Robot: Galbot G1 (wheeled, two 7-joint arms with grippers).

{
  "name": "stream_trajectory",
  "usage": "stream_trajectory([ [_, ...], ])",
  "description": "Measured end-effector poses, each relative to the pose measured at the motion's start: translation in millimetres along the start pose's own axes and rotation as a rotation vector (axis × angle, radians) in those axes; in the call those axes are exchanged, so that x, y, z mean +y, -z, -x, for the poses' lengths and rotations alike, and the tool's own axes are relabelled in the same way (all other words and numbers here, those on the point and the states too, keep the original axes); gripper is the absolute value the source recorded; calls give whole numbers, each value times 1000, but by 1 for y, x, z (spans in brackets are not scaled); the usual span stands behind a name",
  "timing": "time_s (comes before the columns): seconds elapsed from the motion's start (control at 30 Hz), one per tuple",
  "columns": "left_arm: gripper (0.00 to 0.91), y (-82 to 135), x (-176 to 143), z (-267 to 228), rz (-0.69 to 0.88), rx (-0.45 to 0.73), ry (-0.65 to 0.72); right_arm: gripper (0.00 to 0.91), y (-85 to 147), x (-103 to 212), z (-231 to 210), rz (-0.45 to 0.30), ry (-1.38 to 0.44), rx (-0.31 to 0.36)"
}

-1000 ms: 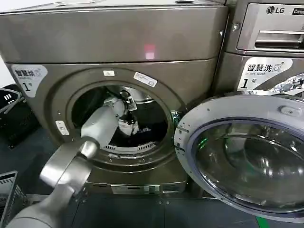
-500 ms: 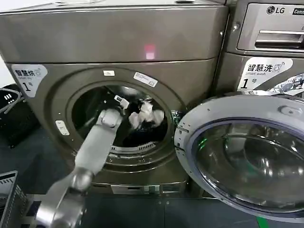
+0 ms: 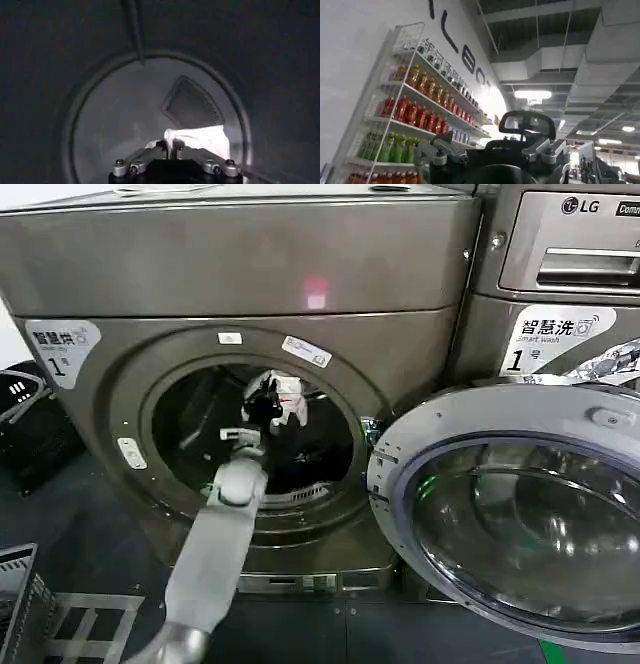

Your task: Grasp the clothes from the dryer.

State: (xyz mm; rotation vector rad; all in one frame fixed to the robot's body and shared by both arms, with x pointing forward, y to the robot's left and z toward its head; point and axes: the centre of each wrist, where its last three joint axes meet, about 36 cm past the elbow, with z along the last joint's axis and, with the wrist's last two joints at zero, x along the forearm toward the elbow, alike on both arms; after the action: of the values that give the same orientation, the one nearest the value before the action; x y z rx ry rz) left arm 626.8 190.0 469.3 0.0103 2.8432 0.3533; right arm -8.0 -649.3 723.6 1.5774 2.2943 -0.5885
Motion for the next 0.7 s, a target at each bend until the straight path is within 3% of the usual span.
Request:
stream_trajectory([
  [0.7,0,5,1,-15,-10,-49,76,907,6,-3,-3,15,36,-24],
])
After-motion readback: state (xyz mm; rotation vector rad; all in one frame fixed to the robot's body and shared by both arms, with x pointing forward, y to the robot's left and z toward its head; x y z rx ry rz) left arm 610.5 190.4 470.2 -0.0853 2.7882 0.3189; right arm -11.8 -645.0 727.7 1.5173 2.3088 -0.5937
